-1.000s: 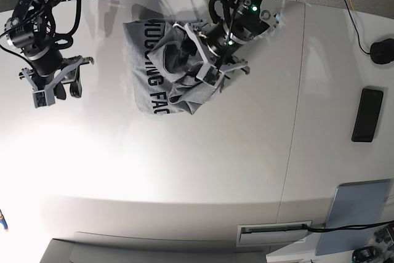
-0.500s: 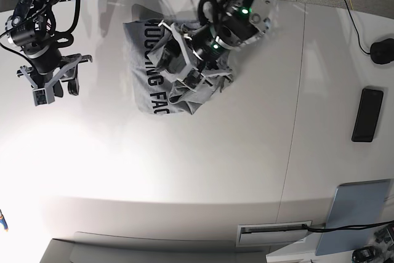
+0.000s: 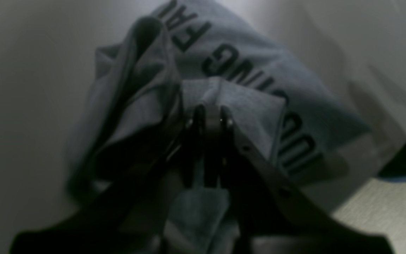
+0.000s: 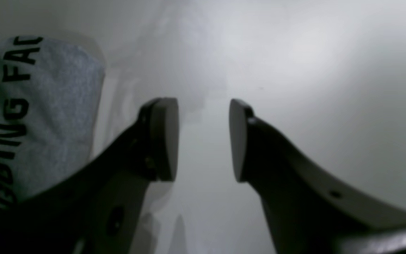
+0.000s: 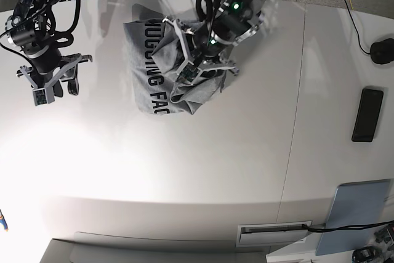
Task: Fold the T-shirt properly
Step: 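Drag the bundle's loose fabric with the left gripper to flatten it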
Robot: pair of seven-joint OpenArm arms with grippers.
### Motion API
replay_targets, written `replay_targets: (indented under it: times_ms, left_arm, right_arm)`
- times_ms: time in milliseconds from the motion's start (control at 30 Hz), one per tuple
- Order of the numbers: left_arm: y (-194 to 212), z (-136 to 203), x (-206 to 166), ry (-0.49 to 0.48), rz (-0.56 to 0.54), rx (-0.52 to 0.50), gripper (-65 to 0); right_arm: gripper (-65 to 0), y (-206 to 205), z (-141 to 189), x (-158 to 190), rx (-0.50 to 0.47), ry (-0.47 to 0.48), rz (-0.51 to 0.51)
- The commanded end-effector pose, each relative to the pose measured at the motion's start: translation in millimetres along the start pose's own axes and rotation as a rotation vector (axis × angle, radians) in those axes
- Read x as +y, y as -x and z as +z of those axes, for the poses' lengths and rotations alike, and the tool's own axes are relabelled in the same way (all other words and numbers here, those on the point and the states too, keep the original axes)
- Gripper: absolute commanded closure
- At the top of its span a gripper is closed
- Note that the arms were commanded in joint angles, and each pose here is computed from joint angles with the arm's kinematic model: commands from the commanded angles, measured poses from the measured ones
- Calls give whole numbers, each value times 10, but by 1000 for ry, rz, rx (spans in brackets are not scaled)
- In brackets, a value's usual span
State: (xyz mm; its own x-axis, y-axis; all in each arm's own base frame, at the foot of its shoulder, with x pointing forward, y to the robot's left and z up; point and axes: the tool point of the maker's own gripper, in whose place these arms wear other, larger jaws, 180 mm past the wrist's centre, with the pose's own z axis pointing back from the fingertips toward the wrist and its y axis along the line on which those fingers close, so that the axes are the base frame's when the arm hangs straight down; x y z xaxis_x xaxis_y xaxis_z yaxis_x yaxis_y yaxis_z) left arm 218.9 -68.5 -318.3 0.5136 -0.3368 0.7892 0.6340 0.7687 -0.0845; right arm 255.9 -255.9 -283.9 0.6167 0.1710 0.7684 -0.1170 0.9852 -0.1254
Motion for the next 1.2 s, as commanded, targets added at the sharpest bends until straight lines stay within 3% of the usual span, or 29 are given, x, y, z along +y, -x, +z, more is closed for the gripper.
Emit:
replay_targets:
  times_ms: [0,100,200,300,533,600,667,733,800,900,1033,1167]
  left_arm:
    - [-151,126,6,-3,-21,-55,0]
    - [-73,418,107,-33,-70,-44,0]
    - [224,624,233,-65,-94,30,0]
    - [630,771,375,-97,-103,140,0]
    - [1171,943,893,-226,-86,242,0]
    - [1310,949,1017,-255,-74,281,-61]
    - [1336,972,1110,-281,-71,290,-176]
    - [1277,998,1210,-310,-73,275,-296]
    - [1170,1015,1313,-340,-80,248,-357]
    - [899,980,1354,-326,-30,157,-361]
    - [480,808,1038,-112,72,-1,-360]
    - [282,695,838,-22,121,-76,-360]
  right_arm:
    - [-240,-155,38,-29,-57,5,23]
    - [-240,-154,38,-29,-57,5,23]
    - [-240,-153,38,-29,-57,5,23]
    - [-240,-153,37,-28,-57,5,23]
    - [-240,-117,35,-27,-36,5,23]
    - [-240,-119,35,-22,-38,2,22]
    - [-240,-121,35,-22,-39,2,22]
    - [-240,-121,35,-21,-39,2,22]
    - [-240,-122,35,-22,-39,2,22]
    - [-240,-125,35,-21,-41,2,22]
    - [-240,-129,35,-21,-43,2,22]
    - [-240,-127,35,-22,-42,2,22]
